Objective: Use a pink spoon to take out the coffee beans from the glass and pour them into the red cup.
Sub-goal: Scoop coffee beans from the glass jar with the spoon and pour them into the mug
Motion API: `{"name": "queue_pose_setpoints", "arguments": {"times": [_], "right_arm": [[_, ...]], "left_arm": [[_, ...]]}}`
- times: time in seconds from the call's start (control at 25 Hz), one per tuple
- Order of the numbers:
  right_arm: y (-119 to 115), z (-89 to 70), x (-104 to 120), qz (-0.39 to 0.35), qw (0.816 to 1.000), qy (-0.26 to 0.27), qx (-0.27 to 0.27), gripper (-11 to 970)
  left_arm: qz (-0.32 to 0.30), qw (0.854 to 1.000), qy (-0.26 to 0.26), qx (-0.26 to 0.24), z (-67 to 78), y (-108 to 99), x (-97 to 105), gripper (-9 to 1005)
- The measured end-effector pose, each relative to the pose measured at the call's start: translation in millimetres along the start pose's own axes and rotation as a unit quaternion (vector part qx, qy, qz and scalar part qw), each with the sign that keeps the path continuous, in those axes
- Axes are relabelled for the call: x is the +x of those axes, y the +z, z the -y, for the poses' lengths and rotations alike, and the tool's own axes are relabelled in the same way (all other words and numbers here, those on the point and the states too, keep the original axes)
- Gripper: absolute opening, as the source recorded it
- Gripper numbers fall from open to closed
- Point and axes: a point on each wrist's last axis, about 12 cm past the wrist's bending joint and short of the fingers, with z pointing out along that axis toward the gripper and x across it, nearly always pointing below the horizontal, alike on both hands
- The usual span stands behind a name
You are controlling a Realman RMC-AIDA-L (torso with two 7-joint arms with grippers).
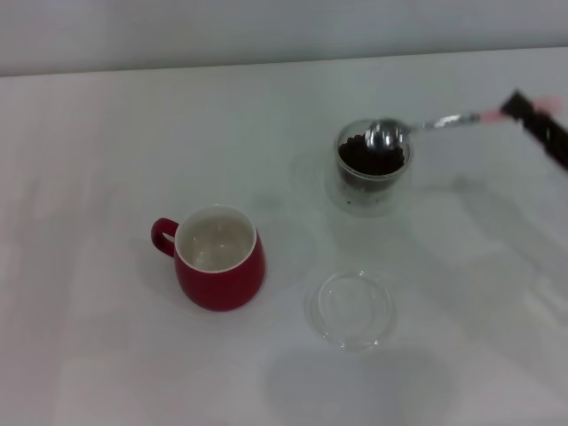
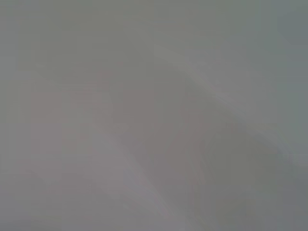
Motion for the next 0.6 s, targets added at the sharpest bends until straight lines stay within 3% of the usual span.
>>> {"name": "queue_pose_setpoints", "arguments": {"times": [0.2,0.36,0.6], "right_arm": [[35.9,10.5,-35.1,-0.046,0.994,-0.101,0.000,138],[62.2,16.8,-53.6,-0.117,0.978,-0.169,0.027,138],[79.9,13.0,-69.4,-0.178,0.960,-0.211,0.038,138]], "left_arm": [[-0.005,1.000,0.003,-0.008,-2.2,0.7,1.0,891],[-0.010,0.999,0.000,-0.033,-7.1,0.6,2.3,891],[-0.012,0.999,-0.002,-0.039,-8.4,-2.5,3.2,892]]}}
